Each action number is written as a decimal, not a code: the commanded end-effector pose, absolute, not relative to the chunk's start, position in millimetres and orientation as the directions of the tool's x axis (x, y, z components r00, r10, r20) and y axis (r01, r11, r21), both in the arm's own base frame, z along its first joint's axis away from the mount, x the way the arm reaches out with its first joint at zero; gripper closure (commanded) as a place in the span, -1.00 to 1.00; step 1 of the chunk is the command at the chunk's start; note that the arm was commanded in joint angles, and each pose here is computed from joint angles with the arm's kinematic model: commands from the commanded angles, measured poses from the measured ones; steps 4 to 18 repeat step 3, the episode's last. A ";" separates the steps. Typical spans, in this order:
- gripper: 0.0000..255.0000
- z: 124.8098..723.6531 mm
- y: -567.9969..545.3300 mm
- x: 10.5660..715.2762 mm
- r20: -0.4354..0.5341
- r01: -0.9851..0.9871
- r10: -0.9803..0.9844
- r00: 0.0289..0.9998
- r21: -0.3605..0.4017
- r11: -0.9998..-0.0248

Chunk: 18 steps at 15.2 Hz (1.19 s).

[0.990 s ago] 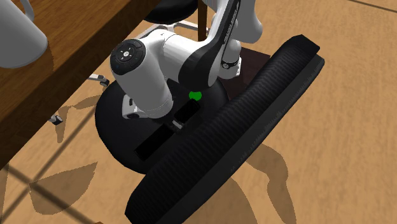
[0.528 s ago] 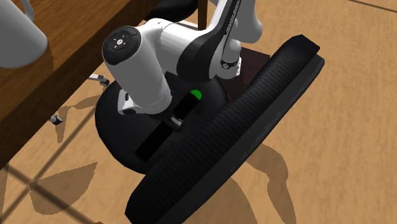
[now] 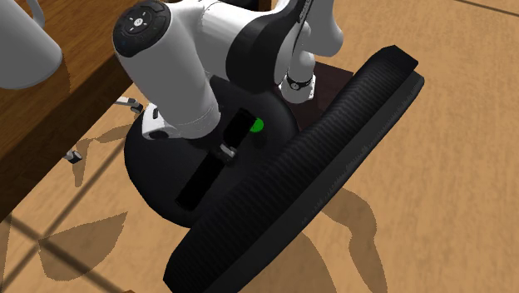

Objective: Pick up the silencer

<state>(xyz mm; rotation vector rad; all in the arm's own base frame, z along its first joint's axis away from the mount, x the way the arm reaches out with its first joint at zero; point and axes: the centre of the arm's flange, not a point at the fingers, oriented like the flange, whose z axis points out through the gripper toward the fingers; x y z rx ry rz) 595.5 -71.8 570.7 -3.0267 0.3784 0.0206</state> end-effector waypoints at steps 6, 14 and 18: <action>1.00 582.8 -71.4 595.6 -0.024 -0.246 -0.245 0.969 -0.089 -0.965; 1.00 582.8 -71.4 595.6 -0.024 -0.246 -0.245 0.969 -0.089 -0.965; 1.00 582.8 -71.4 595.6 -0.024 -0.246 -0.245 0.969 -0.089 -0.965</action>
